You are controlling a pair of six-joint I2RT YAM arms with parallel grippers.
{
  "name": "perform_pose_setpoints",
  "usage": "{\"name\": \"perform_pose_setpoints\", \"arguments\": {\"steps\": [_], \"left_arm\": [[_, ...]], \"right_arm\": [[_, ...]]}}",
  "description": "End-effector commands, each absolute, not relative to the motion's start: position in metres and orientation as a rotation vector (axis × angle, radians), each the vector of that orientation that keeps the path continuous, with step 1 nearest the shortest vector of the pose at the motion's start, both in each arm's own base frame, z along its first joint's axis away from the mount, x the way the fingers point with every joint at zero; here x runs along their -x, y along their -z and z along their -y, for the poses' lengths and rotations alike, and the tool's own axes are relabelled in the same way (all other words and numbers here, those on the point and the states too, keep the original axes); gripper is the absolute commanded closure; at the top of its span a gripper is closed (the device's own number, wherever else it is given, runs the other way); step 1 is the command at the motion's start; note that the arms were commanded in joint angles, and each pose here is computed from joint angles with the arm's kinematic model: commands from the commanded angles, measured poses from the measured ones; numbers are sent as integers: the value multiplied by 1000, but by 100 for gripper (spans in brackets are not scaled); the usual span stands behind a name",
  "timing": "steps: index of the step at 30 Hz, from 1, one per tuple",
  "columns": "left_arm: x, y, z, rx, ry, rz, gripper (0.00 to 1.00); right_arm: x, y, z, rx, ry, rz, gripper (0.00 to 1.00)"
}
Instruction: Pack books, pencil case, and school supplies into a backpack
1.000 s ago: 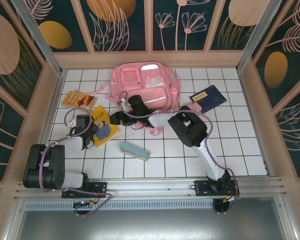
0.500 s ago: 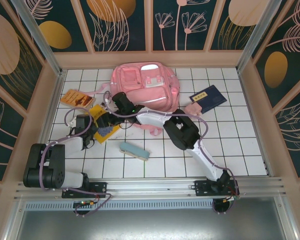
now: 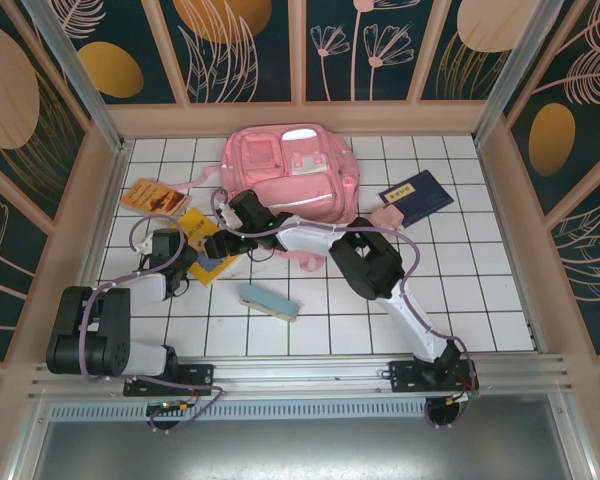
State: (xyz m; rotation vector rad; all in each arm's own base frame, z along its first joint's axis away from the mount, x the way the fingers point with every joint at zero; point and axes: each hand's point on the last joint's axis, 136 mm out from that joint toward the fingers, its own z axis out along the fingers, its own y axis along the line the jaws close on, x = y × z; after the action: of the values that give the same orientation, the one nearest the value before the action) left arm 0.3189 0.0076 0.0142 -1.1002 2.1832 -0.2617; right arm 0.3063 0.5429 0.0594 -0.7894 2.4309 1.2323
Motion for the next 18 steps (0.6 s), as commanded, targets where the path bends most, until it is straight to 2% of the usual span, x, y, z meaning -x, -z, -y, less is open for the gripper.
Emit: {"name": "perform_pose_setpoints", "arguments": {"steps": [1,7,11,18], "left_arm": [[-284,27,53,1082,555,-2465,52],[-284,26,52,1073,554,-2463,52],[-284,26,54,1061,562,-2470,52],[-285,24,55,1047,577,-2466,53]], "right_arm": [[-328,-63,-528,799,-1000,-2415,46],[-341,-74,-525,802,-921,-2375,45],[-355,-63,-524,842,-779,-2378,45],[-363,-39,-528,941,-706,-2396,43]]}}
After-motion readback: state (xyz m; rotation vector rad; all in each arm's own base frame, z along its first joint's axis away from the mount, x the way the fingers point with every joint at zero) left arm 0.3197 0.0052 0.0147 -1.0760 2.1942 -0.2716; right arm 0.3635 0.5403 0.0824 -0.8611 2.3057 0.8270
